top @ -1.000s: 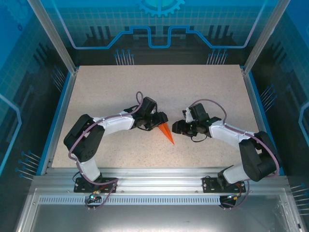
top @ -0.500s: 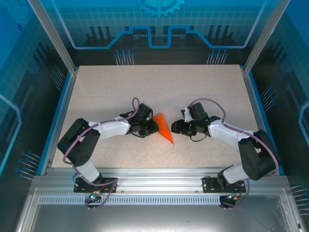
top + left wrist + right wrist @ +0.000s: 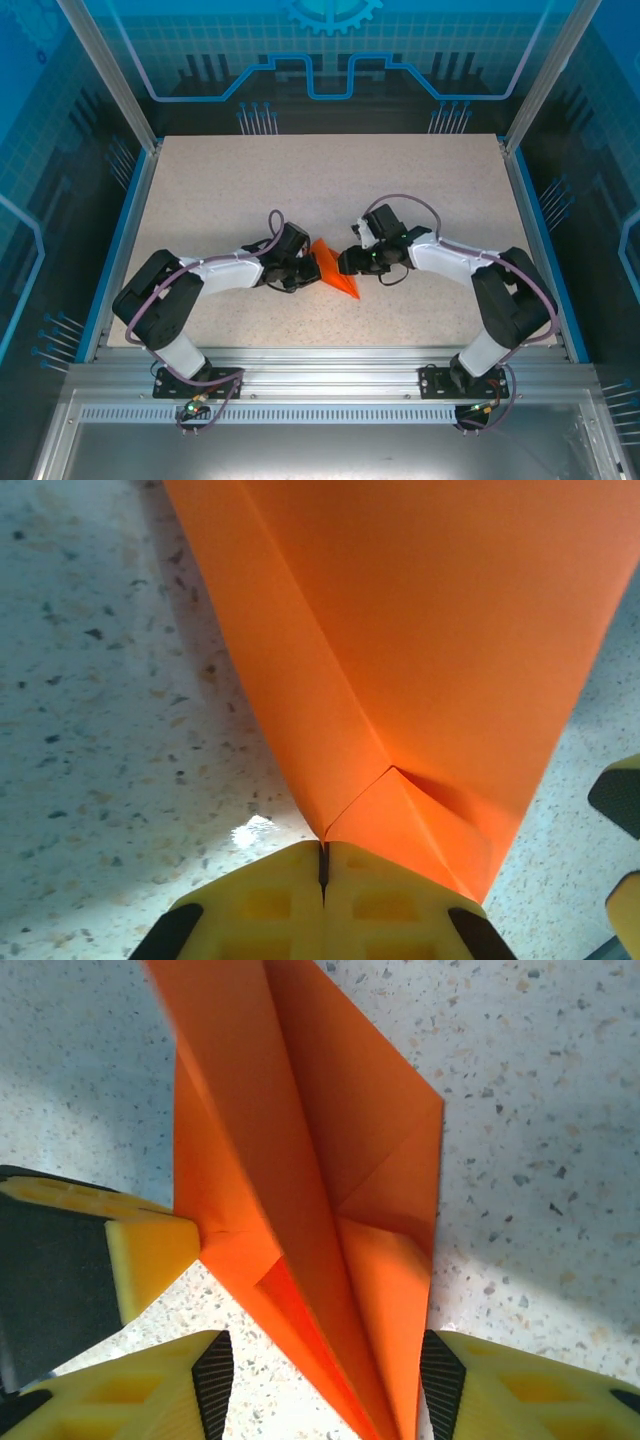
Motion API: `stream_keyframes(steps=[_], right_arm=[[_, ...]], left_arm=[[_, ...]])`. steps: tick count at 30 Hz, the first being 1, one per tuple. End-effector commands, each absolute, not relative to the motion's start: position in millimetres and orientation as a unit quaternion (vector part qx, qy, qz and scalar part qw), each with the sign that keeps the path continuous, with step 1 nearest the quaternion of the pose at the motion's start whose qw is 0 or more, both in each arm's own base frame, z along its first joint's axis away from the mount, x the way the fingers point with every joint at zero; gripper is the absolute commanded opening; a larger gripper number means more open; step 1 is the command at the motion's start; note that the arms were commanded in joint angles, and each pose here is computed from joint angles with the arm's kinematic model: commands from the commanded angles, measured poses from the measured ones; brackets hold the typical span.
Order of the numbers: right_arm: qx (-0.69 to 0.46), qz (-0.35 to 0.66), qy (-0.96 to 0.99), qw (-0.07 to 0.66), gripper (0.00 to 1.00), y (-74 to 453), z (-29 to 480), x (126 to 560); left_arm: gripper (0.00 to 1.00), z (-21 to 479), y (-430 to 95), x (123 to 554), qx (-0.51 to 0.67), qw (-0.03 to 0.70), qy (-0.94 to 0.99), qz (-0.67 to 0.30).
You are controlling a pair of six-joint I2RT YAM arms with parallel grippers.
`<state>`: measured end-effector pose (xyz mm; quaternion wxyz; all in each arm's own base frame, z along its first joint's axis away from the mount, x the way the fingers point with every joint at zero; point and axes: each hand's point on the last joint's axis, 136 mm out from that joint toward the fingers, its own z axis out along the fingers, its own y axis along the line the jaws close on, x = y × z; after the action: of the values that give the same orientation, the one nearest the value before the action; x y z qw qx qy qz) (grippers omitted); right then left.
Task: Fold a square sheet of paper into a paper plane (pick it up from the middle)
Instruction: Turn over a paper plane at the center of the table, then move the paper plane to the center of the table.
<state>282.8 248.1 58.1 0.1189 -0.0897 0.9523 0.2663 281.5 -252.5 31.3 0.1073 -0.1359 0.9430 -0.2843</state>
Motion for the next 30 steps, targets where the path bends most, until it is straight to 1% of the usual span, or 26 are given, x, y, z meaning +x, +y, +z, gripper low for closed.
stream_keyframes(steps=[1, 4, 11, 15, 20, 22, 25, 28, 30], right_arm=[[-0.122, 0.240, 0.957, 0.107, 0.56, 253.3, 52.6, 280.4], [-0.122, 0.226, 0.961, 0.103, 0.57, 252.7, 45.0, 284.7], [-0.137, 0.258, 0.953, 0.073, 0.58, 268.3, 39.1, 275.4], [-0.147, 0.288, 0.944, 0.065, 0.57, 276.5, 43.5, 268.0], [-0.157, 0.292, 0.941, 0.066, 0.56, 277.8, 47.5, 261.2], [-0.158, 0.268, 0.947, 0.076, 0.56, 271.9, 47.8, 261.9], [-0.144, 0.217, 0.960, 0.099, 0.59, 253.2, 43.8, 270.8], [-0.140, 0.185, 0.967, 0.108, 0.59, 246.8, 40.1, 280.5], [-0.141, 0.187, 0.966, 0.108, 0.61, 248.4, 37.7, 282.0]], left_arm=[[0.02, 40.1, -251.3, 283.6, -0.126, 0.121, 0.939, -0.297], [0.02, 40.5, -250.5, 283.8, -0.124, 0.121, 0.939, -0.296], [0.02, 41.4, -249.5, 285.6, -0.124, 0.123, 0.939, -0.295], [0.02, 41.2, -249.3, 285.7, -0.124, 0.122, 0.940, -0.295], [0.02, 40.8, -249.0, 285.4, -0.124, 0.121, 0.940, -0.295], [0.02, 40.7, -249.0, 285.4, -0.124, 0.121, 0.940, -0.295], [0.02, 39.7, -248.6, 284.5, -0.123, 0.120, 0.940, -0.294], [0.02, 38.6, -248.8, 284.4, -0.123, 0.119, 0.940, -0.294], [0.02, 38.3, -249.6, 283.5, -0.122, 0.116, 0.940, -0.295]])
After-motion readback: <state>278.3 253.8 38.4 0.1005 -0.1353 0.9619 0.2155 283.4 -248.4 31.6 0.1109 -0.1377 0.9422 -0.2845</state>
